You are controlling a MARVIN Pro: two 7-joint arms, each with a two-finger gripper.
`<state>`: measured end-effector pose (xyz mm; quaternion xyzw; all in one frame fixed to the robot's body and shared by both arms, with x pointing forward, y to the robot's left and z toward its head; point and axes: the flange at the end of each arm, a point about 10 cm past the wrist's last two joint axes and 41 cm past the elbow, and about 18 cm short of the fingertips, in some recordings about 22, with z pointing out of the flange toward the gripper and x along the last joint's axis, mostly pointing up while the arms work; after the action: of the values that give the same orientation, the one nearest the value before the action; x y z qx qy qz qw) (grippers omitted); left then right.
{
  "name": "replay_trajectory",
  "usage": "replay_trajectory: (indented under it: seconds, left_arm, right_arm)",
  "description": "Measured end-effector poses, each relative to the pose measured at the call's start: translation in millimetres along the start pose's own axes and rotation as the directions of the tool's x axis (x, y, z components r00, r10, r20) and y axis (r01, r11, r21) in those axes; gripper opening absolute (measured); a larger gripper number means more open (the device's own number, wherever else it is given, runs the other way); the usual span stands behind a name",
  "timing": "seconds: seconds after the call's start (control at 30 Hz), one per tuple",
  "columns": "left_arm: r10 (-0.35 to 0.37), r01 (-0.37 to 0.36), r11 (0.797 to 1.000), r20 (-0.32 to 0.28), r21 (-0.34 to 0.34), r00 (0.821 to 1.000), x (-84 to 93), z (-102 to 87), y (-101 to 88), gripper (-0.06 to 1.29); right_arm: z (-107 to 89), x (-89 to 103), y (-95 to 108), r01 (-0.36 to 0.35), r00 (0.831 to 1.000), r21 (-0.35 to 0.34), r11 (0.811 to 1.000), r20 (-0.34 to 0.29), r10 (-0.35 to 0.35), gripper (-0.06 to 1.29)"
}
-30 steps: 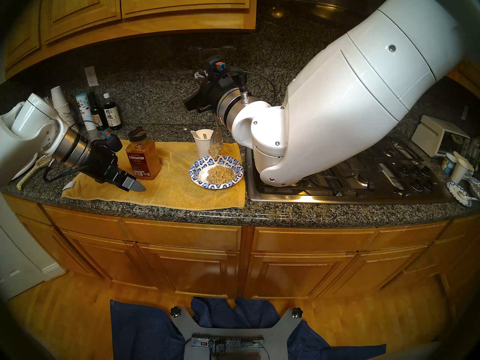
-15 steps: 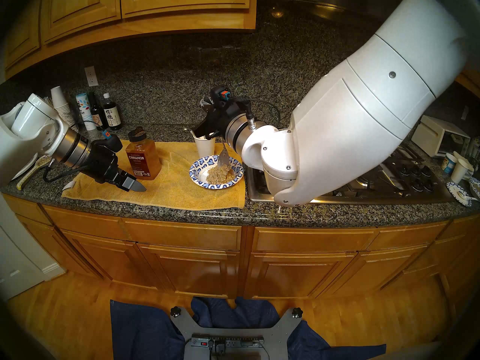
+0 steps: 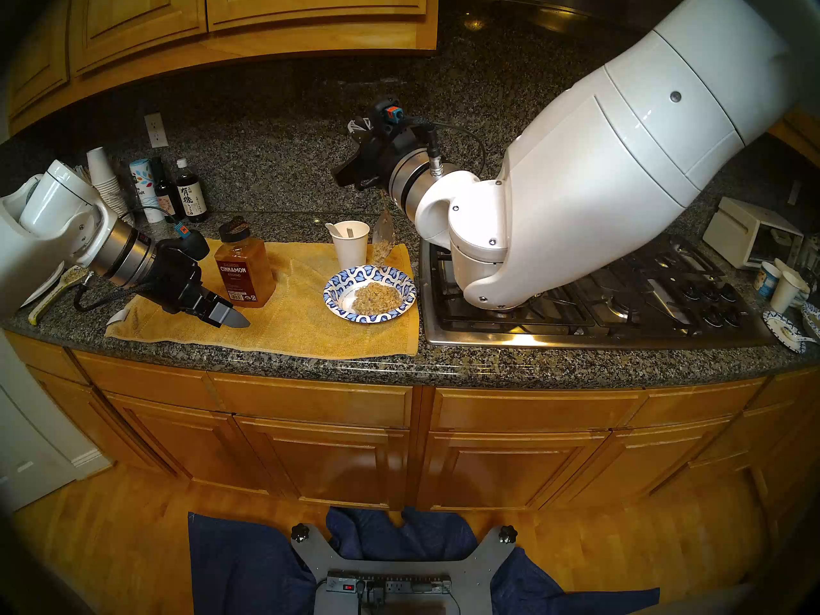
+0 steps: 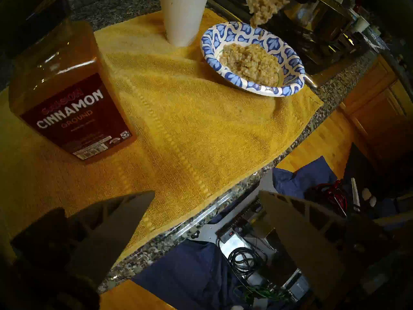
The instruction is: Scoop oatmeal into bowl and add cinnamon
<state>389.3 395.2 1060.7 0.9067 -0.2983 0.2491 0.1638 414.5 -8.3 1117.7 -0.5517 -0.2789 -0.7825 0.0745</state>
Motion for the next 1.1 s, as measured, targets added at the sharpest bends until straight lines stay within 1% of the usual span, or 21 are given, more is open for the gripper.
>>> replay_trajectory:
  seconds: [0.13,0.23,0.33,0.4,0.53,0.7,0.8,0.9,1.1]
  left_arm:
    - [0.000,0.000,1.000,0.000,0.000,1.000,0.0,0.0,0.0,1.26]
    - [0.000,0.000,1.000,0.000,0.000,1.000,0.0,0.0,0.0,1.26]
    - [0.001,-0.001,1.000,0.000,0.000,1.000,0.0,0.0,0.0,1.26]
    - [0.001,-0.001,1.000,-0.001,0.000,1.000,0.0,0.0,0.0,1.26]
    - [0.001,-0.001,1.000,-0.001,0.000,1.000,0.0,0.0,0.0,1.26]
    - [0.001,-0.001,1.000,-0.001,0.000,1.000,0.0,0.1,0.0,1.26]
    - [0.001,-0.001,1.000,-0.001,0.000,1.000,-0.1,0.2,0.0,1.26]
    - [0.001,-0.001,1.000,0.000,0.000,1.000,-0.1,0.2,0.0,1.26]
    - [0.001,-0.001,1.000,-0.001,0.000,1.000,-0.1,0.3,0.0,1.26]
  right_arm:
    - [-3.5,-2.7,-4,-0.005,1.000,0.013,1.000,0.008,0.005,-0.04]
    - [-11.5,-9.9,-10,-0.015,0.999,0.034,0.999,0.034,0.014,-0.04]
    - [-26.3,-23.6,-21,-0.035,0.996,0.065,0.997,0.084,0.030,-0.04]
    - [-32.5,-29.4,-25,-0.045,0.994,0.077,0.996,0.105,0.037,-0.04]
    - [-38.5,-36.1,-30,-0.058,0.991,0.089,0.994,0.127,0.046,-0.04]
    - [-32.5,-32.9,-23,-0.058,0.993,0.071,0.996,0.108,0.050,-0.04]
    - [-24.2,-27.0,-15,-0.054,0.995,0.048,0.997,0.080,0.050,-0.04]
    - [-13.5,-17.1,-5,-0.052,0.998,0.021,0.998,0.041,0.051,-0.04]
    - [-2.0,-3.2,5,-0.056,0.998,-0.007,0.998,-0.009,0.056,-0.04]
